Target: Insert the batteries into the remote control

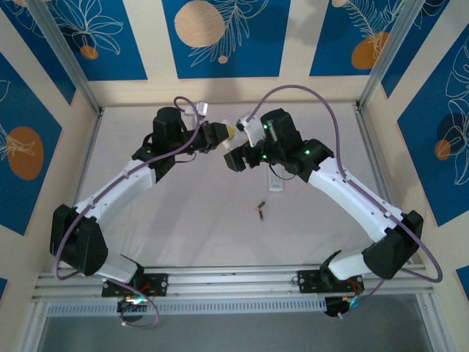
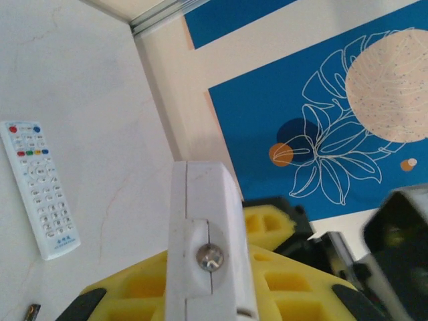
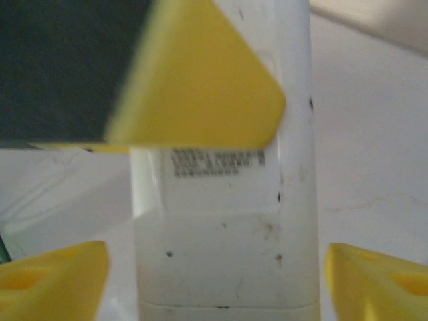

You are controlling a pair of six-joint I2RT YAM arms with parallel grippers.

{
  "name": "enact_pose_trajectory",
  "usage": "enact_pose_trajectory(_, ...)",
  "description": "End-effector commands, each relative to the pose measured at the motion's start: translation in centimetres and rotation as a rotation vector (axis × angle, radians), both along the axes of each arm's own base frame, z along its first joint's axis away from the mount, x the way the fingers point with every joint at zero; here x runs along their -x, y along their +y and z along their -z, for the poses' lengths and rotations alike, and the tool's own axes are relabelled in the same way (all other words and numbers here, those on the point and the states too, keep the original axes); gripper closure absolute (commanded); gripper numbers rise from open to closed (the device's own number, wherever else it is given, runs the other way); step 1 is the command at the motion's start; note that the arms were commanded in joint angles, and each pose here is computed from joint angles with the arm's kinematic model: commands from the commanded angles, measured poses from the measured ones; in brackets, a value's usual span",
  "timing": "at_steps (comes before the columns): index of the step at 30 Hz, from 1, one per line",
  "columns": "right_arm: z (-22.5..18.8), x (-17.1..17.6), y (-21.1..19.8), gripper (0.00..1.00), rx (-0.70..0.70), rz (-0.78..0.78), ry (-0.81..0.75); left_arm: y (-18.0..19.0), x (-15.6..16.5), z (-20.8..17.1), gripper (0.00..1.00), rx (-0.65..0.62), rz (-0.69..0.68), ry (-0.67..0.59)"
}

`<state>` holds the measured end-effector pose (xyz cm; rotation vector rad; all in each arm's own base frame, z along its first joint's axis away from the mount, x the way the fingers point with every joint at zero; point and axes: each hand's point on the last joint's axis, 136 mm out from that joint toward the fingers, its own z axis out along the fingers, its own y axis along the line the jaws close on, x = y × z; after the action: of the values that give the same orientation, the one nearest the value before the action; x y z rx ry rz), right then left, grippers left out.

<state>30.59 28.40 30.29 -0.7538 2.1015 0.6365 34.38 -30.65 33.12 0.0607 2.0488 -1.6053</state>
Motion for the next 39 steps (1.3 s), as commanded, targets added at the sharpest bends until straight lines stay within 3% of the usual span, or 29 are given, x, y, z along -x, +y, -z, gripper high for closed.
enact_pose_trajectory(1, -6.7, 0.7, -1.9, 0.04, -0.199, 0.096, -0.038, 0.2, 0.0, -3.4, 0.94, 0.083, 0.010, -0.108)
enact_pose_trajectory(3, -7.9, 0.6, -3.9, 0.01, -0.321, 0.187, 0.006, 0.3, 0.0, -4.2, 0.95, 0.107, 0.008, -0.139)
enact_pose_trajectory(6, -6.5, 0.1, -6.8, 0.03, -0.578, 0.350, 0.199, 0.3, 0.3, -6.1, 0.98, 0.181, 0.016, -0.226)
enact_pose_trajectory(8, -5.7, 0.3, -7.2, 0.06, -0.729, 0.382, 0.309, 0.4, 0.6, -7.3, 0.99, 0.228, 0.025, -0.300)
enact_pose_trajectory(11, -5.4, 0.8, -6.1, 0.07, -0.815, 0.376, 0.371, 0.3, 0.7, -7.8, 1.00, 0.233, 0.032, -0.393)
enact_pose_trajectory(16, -5.8, 1.1, -4.0, 0.11, -0.860, 0.317, 0.412, 0.2, 0.1, -7.7, 1.00, 0.251, 0.019, -0.429)
enact_pose_trajectory(25, -5.8, -0.6, -2.6, 0.49, -0.903, 0.278, 0.422, -0.1, 0.3, -8.1, 1.00, 0.315, 0.059, -0.436)
enact_pose_trajectory(31, -4.4, -1.0, -2.6, 0.80, -0.856, 0.287, 0.445, 0.7, -0.1, -7.6, 1.00, 0.326, 0.033, -0.411)
enact_pose_trajectory(39, -0.7, 1.0, -5.1, 0.84, -0.825, 0.314, 0.490, 4.1, -0.8, -7.3, 1.00, 0.305, -0.028, -0.406)
